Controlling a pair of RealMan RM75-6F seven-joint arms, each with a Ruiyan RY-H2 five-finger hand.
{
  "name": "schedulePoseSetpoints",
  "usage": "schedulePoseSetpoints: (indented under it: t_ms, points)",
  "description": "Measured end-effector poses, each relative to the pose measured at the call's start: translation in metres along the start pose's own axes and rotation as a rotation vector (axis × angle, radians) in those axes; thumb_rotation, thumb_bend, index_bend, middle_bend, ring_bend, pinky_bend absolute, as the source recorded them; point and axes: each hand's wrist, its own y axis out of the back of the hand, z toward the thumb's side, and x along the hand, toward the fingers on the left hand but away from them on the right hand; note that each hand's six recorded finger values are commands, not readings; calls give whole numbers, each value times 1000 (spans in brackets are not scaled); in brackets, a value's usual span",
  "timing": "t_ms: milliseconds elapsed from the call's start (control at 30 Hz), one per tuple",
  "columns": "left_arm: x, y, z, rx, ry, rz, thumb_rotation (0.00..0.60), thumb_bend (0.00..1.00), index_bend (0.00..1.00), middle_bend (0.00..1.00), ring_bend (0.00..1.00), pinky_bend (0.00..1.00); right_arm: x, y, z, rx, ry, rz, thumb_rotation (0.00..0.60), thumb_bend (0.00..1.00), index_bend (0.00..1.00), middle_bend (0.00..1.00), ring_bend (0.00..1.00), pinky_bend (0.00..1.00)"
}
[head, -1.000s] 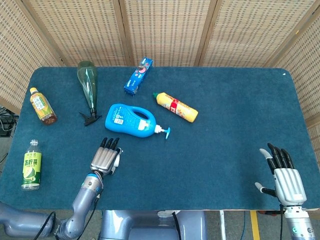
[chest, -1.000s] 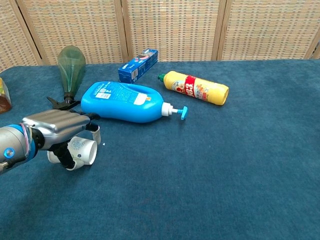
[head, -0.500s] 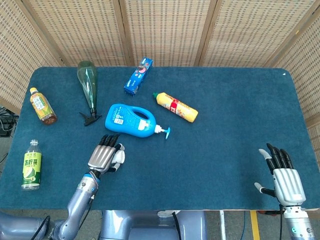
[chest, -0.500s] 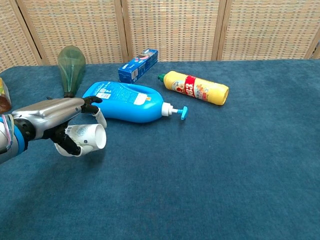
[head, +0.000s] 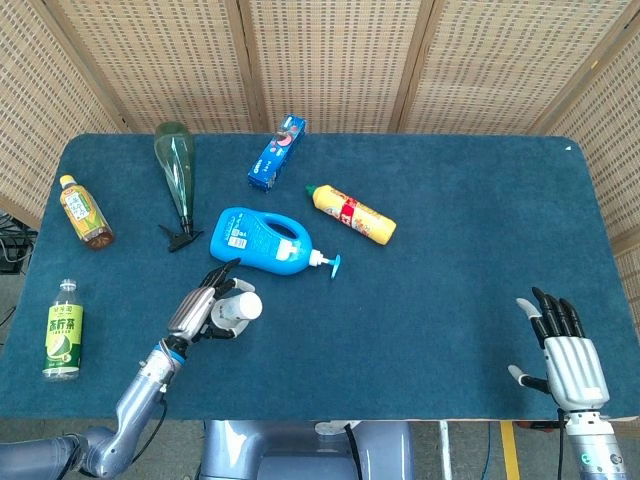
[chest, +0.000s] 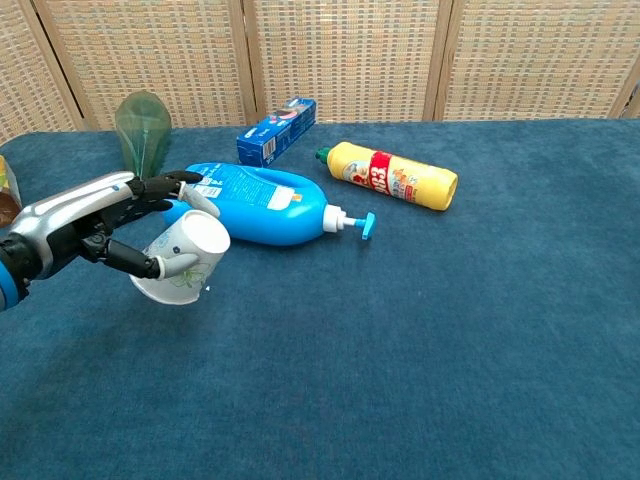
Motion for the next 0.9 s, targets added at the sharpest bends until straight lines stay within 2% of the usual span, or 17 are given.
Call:
schedulePoseSetpoints:
  t_ms: [233, 533, 900]
  points:
    - [-8, -10, -26, -21, -2, -33, 600, 334, 416, 0, 0, 0, 0, -1, 1, 6, 1, 2, 600, 78, 0, 0, 0, 0]
    - [-10, -17, -31, -37, -25, -47, 600, 334, 415, 0, 0, 0, 0, -2, 1, 5, 2, 5, 600, 78, 0, 0, 0, 0]
    - [-21, -15, -46, -3, -10, -65, 600, 331, 403, 0, 0, 0, 0, -2, 2, 5, 8, 5, 600, 77, 0, 0, 0, 0]
